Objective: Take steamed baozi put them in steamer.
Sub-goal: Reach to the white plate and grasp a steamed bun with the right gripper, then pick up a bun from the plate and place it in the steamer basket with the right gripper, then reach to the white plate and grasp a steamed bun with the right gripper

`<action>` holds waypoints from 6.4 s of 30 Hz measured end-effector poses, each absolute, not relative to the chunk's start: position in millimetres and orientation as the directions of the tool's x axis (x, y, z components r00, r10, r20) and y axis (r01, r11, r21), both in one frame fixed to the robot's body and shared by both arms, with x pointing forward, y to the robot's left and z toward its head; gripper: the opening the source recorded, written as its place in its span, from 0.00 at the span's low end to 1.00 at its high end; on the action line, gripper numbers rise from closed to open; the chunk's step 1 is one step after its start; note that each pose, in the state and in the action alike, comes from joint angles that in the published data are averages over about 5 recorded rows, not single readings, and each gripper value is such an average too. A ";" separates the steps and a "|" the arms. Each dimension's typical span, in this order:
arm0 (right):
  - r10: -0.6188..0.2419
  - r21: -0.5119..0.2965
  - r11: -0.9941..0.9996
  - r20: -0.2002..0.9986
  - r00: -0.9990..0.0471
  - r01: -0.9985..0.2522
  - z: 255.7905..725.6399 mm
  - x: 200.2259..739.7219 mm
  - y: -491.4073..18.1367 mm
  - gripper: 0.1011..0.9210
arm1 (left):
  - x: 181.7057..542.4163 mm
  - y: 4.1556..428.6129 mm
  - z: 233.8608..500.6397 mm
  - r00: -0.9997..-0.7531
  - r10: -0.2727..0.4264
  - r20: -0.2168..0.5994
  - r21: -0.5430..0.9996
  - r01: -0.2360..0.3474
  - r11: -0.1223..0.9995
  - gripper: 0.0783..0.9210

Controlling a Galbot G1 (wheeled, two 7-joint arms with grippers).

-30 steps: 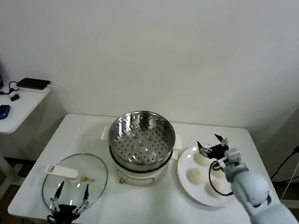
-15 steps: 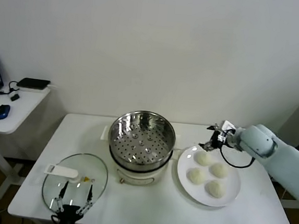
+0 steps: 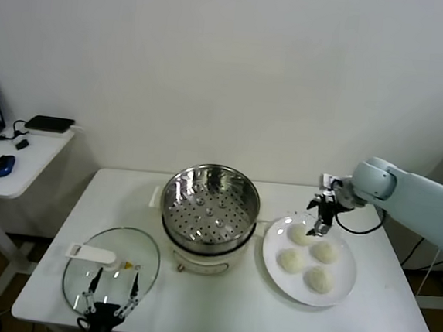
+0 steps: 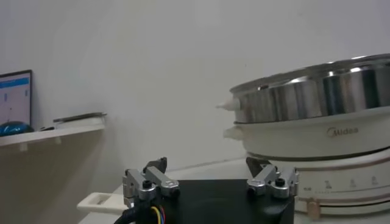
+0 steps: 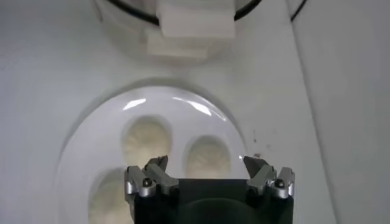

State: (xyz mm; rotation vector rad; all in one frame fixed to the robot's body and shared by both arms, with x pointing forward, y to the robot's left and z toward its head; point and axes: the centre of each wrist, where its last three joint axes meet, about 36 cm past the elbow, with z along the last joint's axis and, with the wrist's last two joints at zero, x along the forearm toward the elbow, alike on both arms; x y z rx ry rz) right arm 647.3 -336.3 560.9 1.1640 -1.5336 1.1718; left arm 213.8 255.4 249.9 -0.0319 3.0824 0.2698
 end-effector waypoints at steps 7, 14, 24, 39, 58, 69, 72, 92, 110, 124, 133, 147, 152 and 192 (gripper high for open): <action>-0.104 -0.142 0.077 0.983 -0.149 -0.987 549.5 669.2 -336.2 0.88 | 213.1 258.8 248.6 -0.999 -0.024 -0.045 0.178 -0.032 0.983 0.88; -0.067 -0.122 0.042 0.990 -0.125 -0.992 525.9 683.6 -333.7 0.88 | 212.2 260.7 247.1 -0.999 -0.027 -0.040 0.183 -0.034 0.983 0.88; -0.051 -0.104 -0.003 0.993 -0.104 -0.995 490.3 695.2 -324.4 0.88 | 210.2 263.2 243.4 -0.999 -0.029 -0.028 0.193 -0.034 0.981 0.88; -0.048 -0.119 -0.048 0.992 -0.117 -0.992 471.4 709.6 -315.1 0.85 | 209.7 263.1 241.3 -0.999 -0.028 -0.026 0.197 -0.032 0.980 0.88; -0.044 -0.111 -0.064 0.993 -0.108 -0.992 465.3 708.0 -313.5 0.62 | 208.4 263.4 243.2 -0.999 -0.023 -0.028 0.206 -0.028 0.978 0.88; -0.047 -0.118 -0.075 0.992 -0.115 -0.990 485.9 706.7 -317.3 0.61 | 208.2 262.9 244.8 -0.999 -0.018 -0.029 0.212 -0.024 0.977 0.88; -0.055 -0.119 -0.082 0.992 -0.115 -0.989 499.3 705.5 -317.5 0.61 | 207.6 262.9 245.8 -0.999 -0.016 -0.030 0.215 -0.022 0.976 0.88; -0.186 -0.253 -0.428 0.964 -0.189 -0.868 690.0 691.8 -240.6 0.61 | 206.8 256.2 245.0 -1.000 0.010 -0.027 0.222 0.004 0.975 0.88; -0.224 -0.298 -0.829 0.952 -0.209 -0.473 716.9 698.2 -104.4 0.61 | 202.8 258.1 246.8 -0.999 0.004 -0.034 0.223 -0.003 0.975 0.88; -0.205 -0.243 -0.929 0.966 -0.159 -0.278 679.9 729.1 -43.2 0.61 | 203.6 260.6 247.2 -0.999 0.000 -0.045 0.227 -0.010 0.974 0.88; -0.202 -0.231 -0.943 0.969 -0.139 -0.240 656.6 743.3 -31.9 0.61 | 204.5 261.3 246.3 -0.999 -0.001 -0.046 0.227 -0.012 0.974 0.88; -0.205 -0.228 -0.944 0.971 -0.120 -0.238 634.3 754.4 -24.9 0.66 | 206.6 260.9 245.6 -0.999 0.000 -0.047 0.226 -0.010 0.974 0.88; -0.208 -0.230 -0.943 0.971 -0.117 -0.239 630.7 756.3 -23.4 0.78 | 206.7 261.0 245.7 -0.999 0.000 -0.048 0.226 -0.011 0.974 0.88; -0.145 -0.090 -0.223 0.988 -0.059 -0.971 647.4 663.1 -256.9 0.88 | 204.7 262.5 246.7 -0.999 -0.006 -0.049 0.231 -0.017 0.973 0.88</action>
